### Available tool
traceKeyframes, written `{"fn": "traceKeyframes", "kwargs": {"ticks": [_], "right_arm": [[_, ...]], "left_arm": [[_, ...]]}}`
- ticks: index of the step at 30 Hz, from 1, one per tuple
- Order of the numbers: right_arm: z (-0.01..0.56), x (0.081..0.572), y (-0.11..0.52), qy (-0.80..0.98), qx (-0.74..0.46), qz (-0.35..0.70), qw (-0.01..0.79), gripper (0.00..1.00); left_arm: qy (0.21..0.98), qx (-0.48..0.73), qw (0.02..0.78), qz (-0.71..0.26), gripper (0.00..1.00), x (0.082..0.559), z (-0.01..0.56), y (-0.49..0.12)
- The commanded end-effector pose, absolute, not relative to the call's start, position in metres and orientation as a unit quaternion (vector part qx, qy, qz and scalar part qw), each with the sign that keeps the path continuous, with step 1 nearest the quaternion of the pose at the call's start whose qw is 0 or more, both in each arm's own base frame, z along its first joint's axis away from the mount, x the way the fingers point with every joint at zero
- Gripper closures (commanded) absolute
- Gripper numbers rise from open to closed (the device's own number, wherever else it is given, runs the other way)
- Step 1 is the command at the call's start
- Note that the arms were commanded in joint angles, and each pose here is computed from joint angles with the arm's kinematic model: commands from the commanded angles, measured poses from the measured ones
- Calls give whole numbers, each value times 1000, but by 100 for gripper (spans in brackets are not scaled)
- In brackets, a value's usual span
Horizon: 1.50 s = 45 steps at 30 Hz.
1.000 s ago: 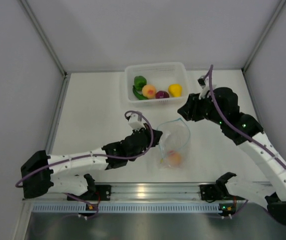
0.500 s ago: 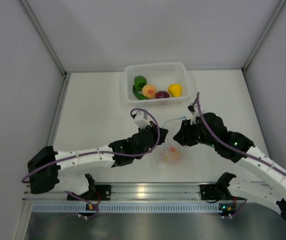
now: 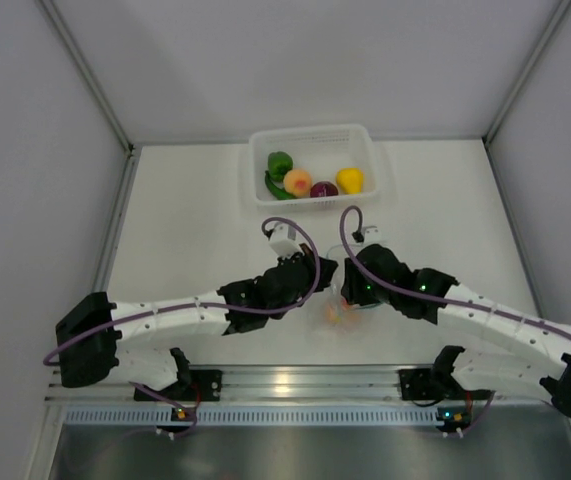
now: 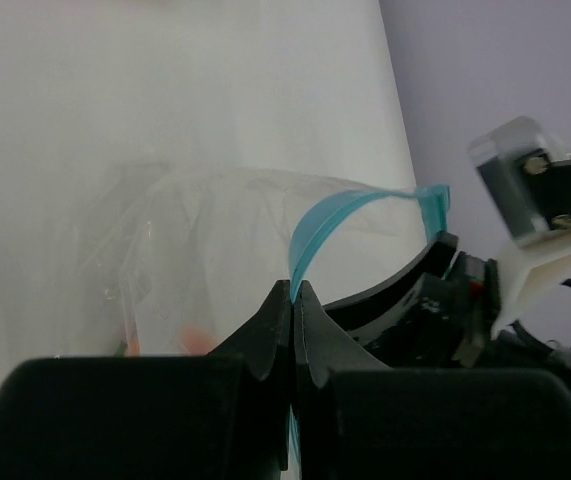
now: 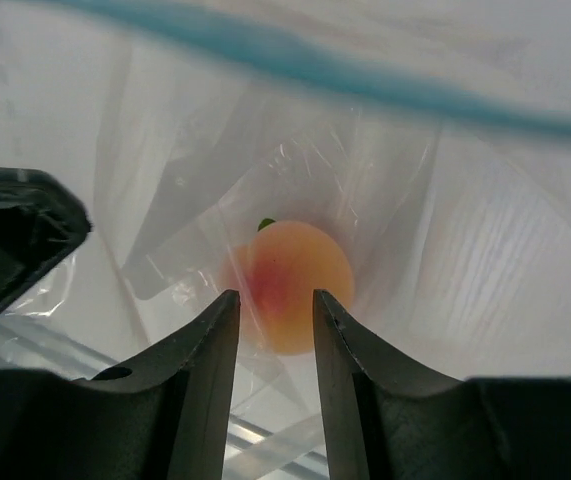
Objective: Open the zip-top bag and remove the fake food
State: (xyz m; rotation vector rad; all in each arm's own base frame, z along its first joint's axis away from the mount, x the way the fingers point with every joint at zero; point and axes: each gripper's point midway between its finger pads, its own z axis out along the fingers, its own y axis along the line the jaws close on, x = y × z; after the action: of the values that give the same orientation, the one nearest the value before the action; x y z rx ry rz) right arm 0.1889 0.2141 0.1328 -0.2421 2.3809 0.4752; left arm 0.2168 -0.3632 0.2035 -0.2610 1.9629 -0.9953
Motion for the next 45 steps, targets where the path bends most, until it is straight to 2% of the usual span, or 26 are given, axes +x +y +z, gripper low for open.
{"fn": "traceKeyframes", "kwargs": {"ticks": [1, 6, 10, 17, 24, 36, 41, 45], "right_arm": [[117, 195, 217, 915, -72, 160, 362, 63], [102, 188, 221, 921, -83, 151, 348, 58], [107, 175, 248, 904, -106, 240, 339, 54], [120, 166, 269, 881, -122, 311, 336, 50], [115, 168, 288, 872, -129, 331, 337, 48], [124, 210, 288, 851, -7, 291, 437, 46], [124, 219, 254, 845, 53, 243, 474, 46], [122, 220, 211, 858, 50, 144, 490, 44]], "left_arm": [[774, -107, 443, -440, 100, 215, 229, -377], [769, -101, 438, -455, 100, 212, 240, -381], [761, -102, 445, -462, 100, 213, 252, -379], [755, -95, 450, -467, 100, 216, 263, -381], [766, -95, 440, -459, 100, 217, 247, -386], [773, -100, 422, -462, 100, 214, 236, -384], [765, -80, 419, -483, 100, 207, 253, -387], [756, -43, 412, -507, 100, 199, 275, -400]]}}
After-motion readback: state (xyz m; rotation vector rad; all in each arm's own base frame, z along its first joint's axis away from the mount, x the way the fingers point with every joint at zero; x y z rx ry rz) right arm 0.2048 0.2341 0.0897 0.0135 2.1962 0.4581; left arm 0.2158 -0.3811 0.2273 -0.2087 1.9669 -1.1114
